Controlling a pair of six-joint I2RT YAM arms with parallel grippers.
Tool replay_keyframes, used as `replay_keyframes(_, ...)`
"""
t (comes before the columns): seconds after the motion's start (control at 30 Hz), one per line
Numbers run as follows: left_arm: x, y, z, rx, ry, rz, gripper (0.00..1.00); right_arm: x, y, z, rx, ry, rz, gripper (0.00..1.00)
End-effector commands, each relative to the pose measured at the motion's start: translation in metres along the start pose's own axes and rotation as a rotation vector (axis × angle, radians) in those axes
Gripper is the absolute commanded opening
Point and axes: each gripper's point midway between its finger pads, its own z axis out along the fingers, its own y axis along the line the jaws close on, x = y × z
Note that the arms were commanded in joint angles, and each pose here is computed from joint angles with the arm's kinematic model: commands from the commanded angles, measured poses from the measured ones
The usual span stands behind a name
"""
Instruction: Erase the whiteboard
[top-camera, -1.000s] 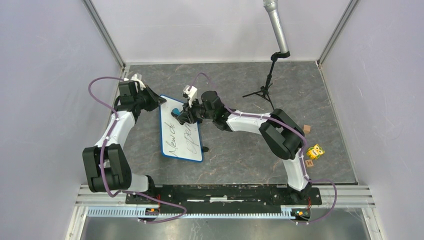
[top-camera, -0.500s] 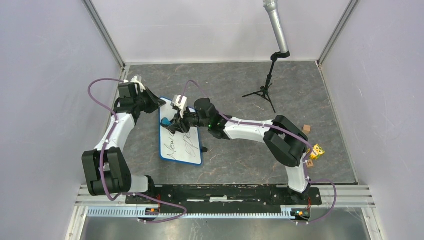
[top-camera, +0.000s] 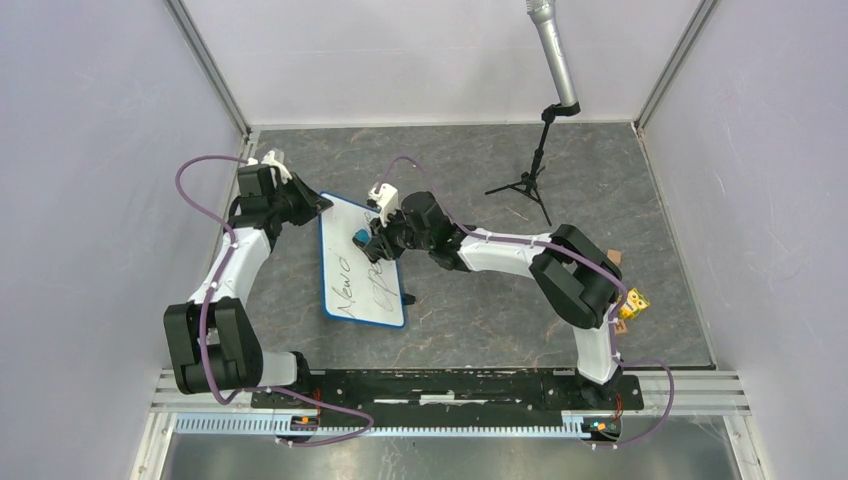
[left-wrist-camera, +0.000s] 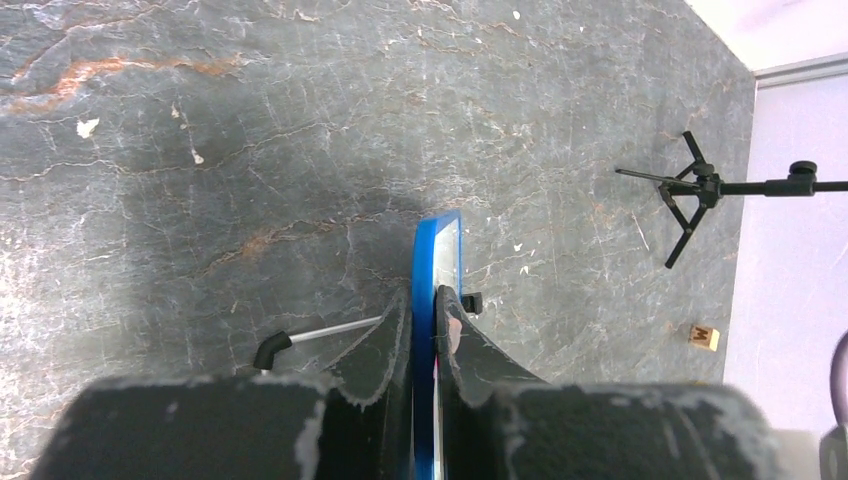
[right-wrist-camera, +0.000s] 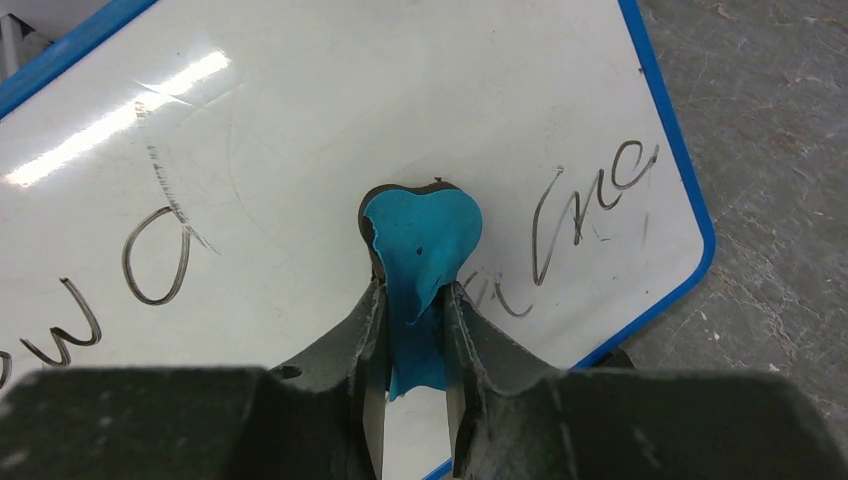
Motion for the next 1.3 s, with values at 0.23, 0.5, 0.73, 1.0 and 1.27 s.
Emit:
replay_keyframes(0.23, -0.013, -0.009, -0.008, 0.018, -0.072, 0.068, 0.02, -0.050, 0.097, 0.005, -0.177, -0.091, -0.096, 0.06)
replay_keyframes(0.5, -0.013, -0.010, -0.008, 0.014, -0.079, 0.079, 0.02, -0.071, 0.094, 0.033, -0.165, -0.087, -0.100, 0.06)
replay_keyframes(0.73, -0.015, -0.011, -0.008, 0.014, -0.081, 0.076, 0.02, -0.015, 0.103, 0.021, -0.205, 0.013, -0.101, 0.06)
replay_keyframes(1.0, -0.016, -0.007, -0.010, -0.013, -0.095, 0.065, 0.02, 0.034, 0.117, 0.001, -0.201, 0.073, -0.247, 0.06)
replay_keyframes(1.27, -0.017, -0.006, -0.012, -0.020, -0.104, 0.056, 0.02, 0.049, 0.060, 0.000, -0.055, 0.092, -0.067, 0.05)
